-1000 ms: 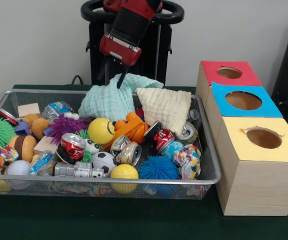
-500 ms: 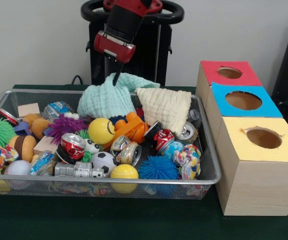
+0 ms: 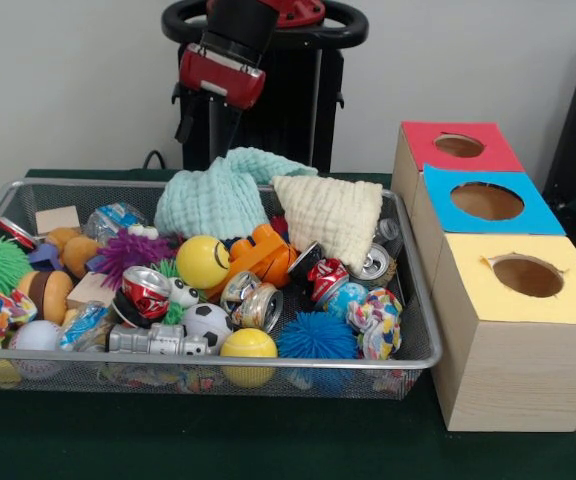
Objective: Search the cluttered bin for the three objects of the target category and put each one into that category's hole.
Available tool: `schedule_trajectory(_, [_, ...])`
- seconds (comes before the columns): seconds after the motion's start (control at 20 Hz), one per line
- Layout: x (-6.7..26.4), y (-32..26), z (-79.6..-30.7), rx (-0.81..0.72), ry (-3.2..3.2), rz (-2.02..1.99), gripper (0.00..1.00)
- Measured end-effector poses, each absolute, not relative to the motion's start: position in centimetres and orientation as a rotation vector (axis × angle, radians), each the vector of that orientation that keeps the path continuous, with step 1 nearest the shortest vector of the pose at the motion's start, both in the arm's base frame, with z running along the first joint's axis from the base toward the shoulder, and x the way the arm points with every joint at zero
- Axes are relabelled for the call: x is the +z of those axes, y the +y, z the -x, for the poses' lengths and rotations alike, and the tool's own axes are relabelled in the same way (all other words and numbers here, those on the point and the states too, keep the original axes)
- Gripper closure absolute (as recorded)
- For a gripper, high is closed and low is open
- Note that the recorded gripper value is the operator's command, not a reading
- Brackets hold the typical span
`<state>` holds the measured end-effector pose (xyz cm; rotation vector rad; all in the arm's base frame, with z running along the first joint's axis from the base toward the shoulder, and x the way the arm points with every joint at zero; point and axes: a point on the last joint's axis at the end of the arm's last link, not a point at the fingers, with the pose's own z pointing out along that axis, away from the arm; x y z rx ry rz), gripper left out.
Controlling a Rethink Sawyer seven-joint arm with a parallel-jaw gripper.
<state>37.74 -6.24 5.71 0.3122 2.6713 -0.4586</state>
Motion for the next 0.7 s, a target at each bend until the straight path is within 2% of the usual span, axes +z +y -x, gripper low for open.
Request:
schedule_trajectory(0.45, [8.7,-6.6,-39.8,-0.456,2.579,-0.311,0.00])
schedule_trajectory(0.7, [8.7,-7.0,-39.4,-0.451,2.587,-0.301,0.00])
